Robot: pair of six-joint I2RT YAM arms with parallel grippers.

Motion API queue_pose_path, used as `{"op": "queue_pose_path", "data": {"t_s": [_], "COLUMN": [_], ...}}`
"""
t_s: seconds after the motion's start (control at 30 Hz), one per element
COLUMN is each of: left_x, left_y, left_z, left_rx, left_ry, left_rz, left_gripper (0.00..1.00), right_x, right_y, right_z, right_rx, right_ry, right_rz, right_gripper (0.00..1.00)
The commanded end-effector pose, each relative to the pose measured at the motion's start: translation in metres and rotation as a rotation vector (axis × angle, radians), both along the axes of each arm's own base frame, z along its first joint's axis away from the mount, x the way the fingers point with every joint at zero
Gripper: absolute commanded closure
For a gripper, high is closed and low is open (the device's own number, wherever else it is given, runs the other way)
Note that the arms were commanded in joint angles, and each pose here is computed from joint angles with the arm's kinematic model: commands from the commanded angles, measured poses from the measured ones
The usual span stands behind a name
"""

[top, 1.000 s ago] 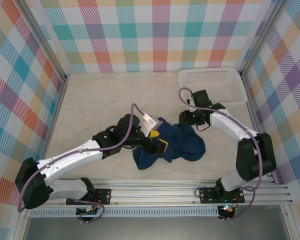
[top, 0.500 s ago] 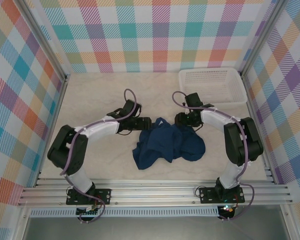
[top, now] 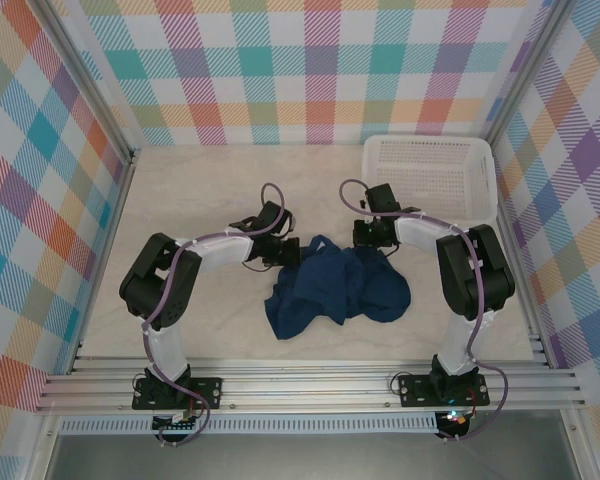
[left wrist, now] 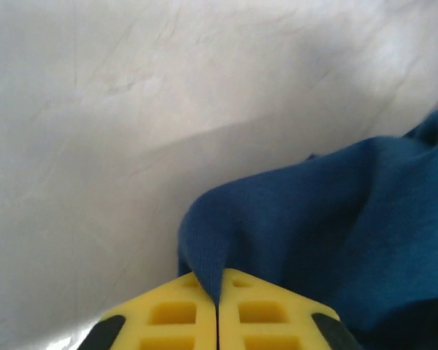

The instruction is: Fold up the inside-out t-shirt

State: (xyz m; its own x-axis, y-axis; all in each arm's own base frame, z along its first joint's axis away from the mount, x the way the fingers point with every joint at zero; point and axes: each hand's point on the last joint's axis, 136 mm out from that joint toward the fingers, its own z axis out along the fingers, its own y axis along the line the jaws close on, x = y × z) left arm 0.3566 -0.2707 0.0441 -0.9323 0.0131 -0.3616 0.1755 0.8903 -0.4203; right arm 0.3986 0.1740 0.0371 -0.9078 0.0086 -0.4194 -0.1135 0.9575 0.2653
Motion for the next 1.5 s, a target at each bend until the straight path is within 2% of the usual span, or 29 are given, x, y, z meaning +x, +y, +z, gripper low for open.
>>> {"op": "queue_pose_path", "data": {"t_s": [0.0,0.17,0.37,0.53,0.67,0.77,0.9,1.1,1.2,1.33,1.47], "left_x": [0.019,0.040,0.051,0.040,0.017,0.004,-0.013,-0.051,-0.071,-0.084,-0.088], "left_y": [-0.001,0.024,0.058,0.077,0.080,0.079,0.069,0.049,0.042,0.040,0.040], "left_z": [0.036,0.121,0.246,0.336,0.373,0.364,0.310,0.181,0.135,0.102,0.082], "left_rx": [0.004,0.062,0.049,-0.003,-0.102,-0.131,-0.180,-0.235,-0.223,-0.168,-0.116], "left_ry": [-0.111,-0.356,-0.677,-0.896,-1.006,-0.994,-0.857,-0.552,-0.435,-0.356,-0.290], "left_rz": [-0.001,0.065,0.170,0.215,0.192,0.158,0.098,-0.006,-0.052,-0.078,-0.091], "left_gripper": [1.00,1.00,1.00,1.00,1.00,1.00,1.00,1.00,1.00,1.00,0.99], "right_x": [-0.001,0.021,0.043,0.042,0.033,0.023,0.003,-0.037,-0.060,-0.085,-0.096], "right_y": [0.009,0.019,0.040,0.056,0.056,0.053,0.049,0.028,0.016,0.010,0.010], "right_z": [0.023,0.112,0.249,0.343,0.380,0.378,0.338,0.225,0.165,0.115,0.089], "right_rx": [0.036,0.094,0.212,0.300,0.303,0.301,0.315,0.294,0.268,0.264,0.256], "right_ry": [-0.037,-0.258,-0.543,-0.715,-0.824,-0.837,-0.769,-0.494,-0.332,-0.190,-0.096], "right_rz": [0.042,0.084,0.155,0.227,0.263,0.274,0.276,0.181,0.125,0.088,0.086], "right_gripper": [0.99,1.00,1.00,1.00,1.00,1.00,1.00,1.00,1.00,1.00,1.00]}}
